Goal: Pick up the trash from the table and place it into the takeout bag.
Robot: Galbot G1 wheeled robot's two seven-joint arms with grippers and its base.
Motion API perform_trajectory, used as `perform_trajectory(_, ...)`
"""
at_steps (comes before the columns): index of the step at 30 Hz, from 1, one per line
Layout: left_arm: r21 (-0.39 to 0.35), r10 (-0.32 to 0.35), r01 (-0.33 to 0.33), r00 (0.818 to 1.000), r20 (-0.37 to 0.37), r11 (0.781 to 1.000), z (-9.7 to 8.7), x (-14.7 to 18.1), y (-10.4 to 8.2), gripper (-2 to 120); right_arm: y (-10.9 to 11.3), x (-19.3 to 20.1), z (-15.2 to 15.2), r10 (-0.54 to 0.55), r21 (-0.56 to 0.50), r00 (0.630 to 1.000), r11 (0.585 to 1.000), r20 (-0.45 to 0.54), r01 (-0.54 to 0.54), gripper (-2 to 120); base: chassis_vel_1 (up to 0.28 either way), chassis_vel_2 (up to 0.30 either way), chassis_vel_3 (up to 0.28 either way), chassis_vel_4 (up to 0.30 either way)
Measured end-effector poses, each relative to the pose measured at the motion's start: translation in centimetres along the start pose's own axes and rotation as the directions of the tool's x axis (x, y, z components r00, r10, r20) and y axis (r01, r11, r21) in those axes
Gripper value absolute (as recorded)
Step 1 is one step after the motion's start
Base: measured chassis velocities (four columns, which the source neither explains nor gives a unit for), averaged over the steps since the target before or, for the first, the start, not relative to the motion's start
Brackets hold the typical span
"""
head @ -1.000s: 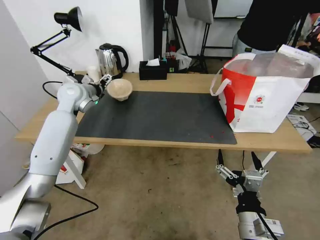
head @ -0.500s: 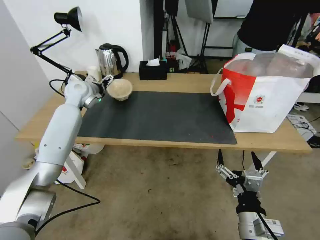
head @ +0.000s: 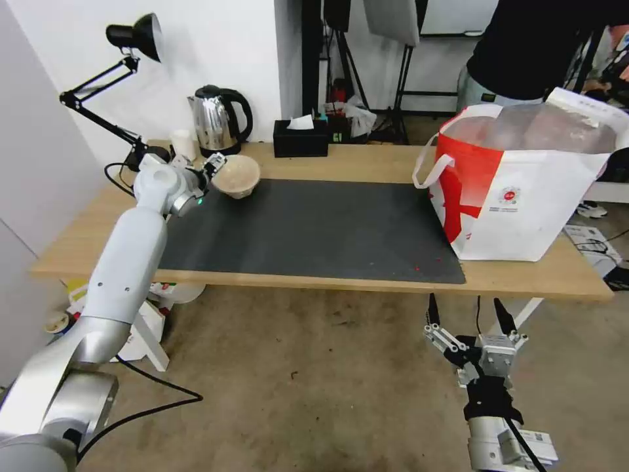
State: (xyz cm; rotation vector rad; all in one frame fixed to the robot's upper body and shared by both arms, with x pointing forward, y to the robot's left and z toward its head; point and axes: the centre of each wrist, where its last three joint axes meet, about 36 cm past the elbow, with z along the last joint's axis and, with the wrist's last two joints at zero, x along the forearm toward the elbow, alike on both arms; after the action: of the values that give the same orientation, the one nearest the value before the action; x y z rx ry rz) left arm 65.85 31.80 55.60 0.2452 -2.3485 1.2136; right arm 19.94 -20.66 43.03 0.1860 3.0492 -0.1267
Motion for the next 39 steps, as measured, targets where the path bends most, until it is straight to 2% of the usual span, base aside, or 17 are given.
perform_trajectory(10,-0.004,-0.017,0.017,1.000,0.003,1.000,0.1,-1.2,0.5,100,0.0,0.0,0.0,0.000,0.000,1.000,1.000,0.000,0.000,100,0.000,0.000,0.000,0.000)
perform_trajectory(28,-0.005,0.010,-0.010,1.000,-0.023,1.000,1.7,-2.5,-0.9,100,0.0,0.0,0.0,0.000,0.000,1.000,1.000,0.000,0.000,100,0.000,0.000,0.000,0.000)
perform_trajectory(39,-0.005,0.015,-0.015,0.999,-0.030,1.000,2.2,-3.0,-1.0,100,0.0,0.0,0.0,0.000,0.000,1.000,1.000,0.000,0.000,100,0.000,0.000,0.000,0.000)
